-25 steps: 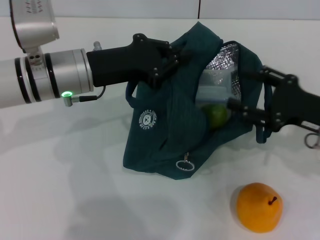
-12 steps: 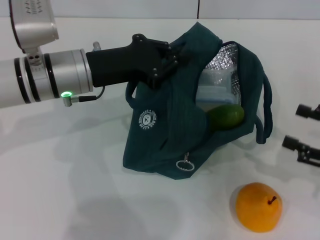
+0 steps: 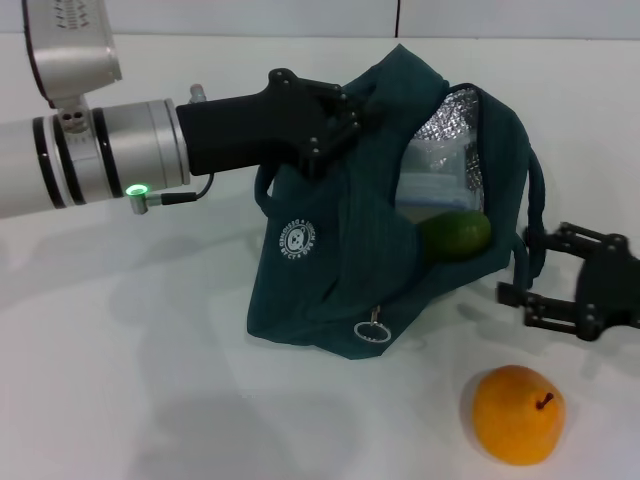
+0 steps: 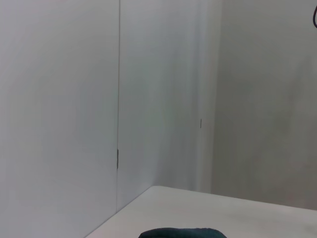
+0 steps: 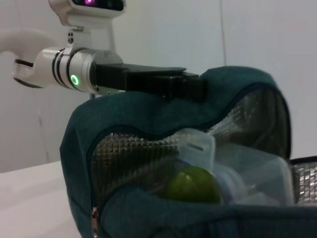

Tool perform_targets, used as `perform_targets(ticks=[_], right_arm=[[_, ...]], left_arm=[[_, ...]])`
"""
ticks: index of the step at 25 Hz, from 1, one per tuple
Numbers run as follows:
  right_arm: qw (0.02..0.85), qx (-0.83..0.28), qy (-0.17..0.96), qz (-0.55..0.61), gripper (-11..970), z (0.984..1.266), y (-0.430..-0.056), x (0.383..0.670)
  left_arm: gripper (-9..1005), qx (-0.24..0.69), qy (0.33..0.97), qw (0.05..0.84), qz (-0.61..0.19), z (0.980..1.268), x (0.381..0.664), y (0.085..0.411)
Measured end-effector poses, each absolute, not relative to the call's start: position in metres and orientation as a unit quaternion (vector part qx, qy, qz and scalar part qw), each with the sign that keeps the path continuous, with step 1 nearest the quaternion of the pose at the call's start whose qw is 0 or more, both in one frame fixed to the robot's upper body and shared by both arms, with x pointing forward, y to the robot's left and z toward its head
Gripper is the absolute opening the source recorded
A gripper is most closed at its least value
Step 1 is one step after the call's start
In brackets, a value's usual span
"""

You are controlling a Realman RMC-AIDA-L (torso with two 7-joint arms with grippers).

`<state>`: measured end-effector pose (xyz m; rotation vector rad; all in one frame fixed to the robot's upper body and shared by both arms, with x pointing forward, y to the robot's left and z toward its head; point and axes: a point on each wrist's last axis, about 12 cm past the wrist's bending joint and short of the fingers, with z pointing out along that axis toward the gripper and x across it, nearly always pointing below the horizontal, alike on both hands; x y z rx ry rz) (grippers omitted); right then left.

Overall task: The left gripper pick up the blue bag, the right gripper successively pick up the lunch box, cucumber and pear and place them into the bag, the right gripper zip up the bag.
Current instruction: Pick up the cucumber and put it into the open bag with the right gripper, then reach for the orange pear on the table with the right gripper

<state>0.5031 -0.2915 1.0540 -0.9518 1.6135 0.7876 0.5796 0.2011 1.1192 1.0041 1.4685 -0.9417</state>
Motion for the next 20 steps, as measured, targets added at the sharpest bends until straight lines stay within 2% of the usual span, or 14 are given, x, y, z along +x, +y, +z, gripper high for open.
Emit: perform_targets(ticks=[9,13,20], right_arm=[[0.497,-0.413,0.682,0.343,651,1.047,-0.270,0.517],[0.510,-0.396,0.684,0.339,563,1.047,-0.276,0.514],[0.591,-0.344,0.660,0.312,408,1.052,-0.288,0.511]], left_arm=[[100,0.420,0.617,0.534,-0.396,1.118,0.579,0.201],[101,0.418,0.619,0.534,-0.396,1.117,0.578,0.203],[102,0.414,0.616,0.541,-0.394,1.111,0.575,0.204]])
